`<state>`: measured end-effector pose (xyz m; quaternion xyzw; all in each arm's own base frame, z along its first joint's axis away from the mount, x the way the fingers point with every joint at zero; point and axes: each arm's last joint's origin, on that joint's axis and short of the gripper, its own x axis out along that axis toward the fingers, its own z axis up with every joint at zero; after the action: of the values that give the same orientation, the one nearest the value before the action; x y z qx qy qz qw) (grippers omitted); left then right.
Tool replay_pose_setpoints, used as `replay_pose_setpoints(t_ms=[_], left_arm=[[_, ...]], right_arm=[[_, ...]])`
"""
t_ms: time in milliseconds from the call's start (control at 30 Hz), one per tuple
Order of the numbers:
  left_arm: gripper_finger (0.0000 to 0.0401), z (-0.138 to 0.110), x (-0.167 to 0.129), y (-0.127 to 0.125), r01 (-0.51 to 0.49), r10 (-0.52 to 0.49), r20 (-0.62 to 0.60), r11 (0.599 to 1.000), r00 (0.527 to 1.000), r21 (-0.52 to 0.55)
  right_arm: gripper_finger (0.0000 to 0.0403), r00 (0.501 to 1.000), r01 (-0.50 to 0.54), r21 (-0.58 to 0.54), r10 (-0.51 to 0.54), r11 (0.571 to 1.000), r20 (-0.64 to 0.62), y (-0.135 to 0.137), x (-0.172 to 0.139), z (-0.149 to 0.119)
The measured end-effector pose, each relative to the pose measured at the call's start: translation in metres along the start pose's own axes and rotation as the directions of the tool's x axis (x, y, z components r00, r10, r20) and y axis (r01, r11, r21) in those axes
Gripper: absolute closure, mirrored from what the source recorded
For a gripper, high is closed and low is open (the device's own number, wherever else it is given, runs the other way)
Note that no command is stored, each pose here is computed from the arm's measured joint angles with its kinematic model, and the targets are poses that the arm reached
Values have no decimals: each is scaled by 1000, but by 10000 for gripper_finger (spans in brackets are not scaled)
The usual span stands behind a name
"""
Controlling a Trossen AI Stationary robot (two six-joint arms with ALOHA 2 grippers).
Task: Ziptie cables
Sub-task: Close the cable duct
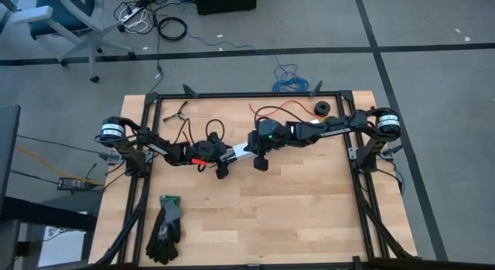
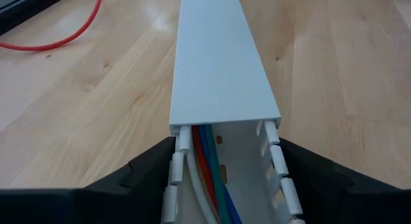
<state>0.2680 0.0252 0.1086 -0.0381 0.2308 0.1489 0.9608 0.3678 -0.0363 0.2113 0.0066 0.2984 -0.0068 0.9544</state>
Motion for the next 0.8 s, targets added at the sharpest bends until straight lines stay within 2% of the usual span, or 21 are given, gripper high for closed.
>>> replay_pose_setpoints(t_ms=[100, 333, 567, 800], left_arm=[[142, 0, 0, 0, 0, 0, 0, 1000, 1000, 2], [130, 0, 0, -1, 33, -33, -5, 999, 999, 2], [97, 0, 0, -1, 41, -41, -5, 999, 999, 8], [96, 2, -2, -1, 40, -40, -12, 999, 999, 12]], right_arm=[[403, 998, 48, 27, -47, 998, -39, -2, 1, -12], [403, 995, 53, 78, -46, 996, -84, -2, 3, -30], [403, 996, 53, 82, -47, 995, -81, -2, 4, -33], [403, 996, 53, 83, -46, 995, -79, -2, 4, -33]])
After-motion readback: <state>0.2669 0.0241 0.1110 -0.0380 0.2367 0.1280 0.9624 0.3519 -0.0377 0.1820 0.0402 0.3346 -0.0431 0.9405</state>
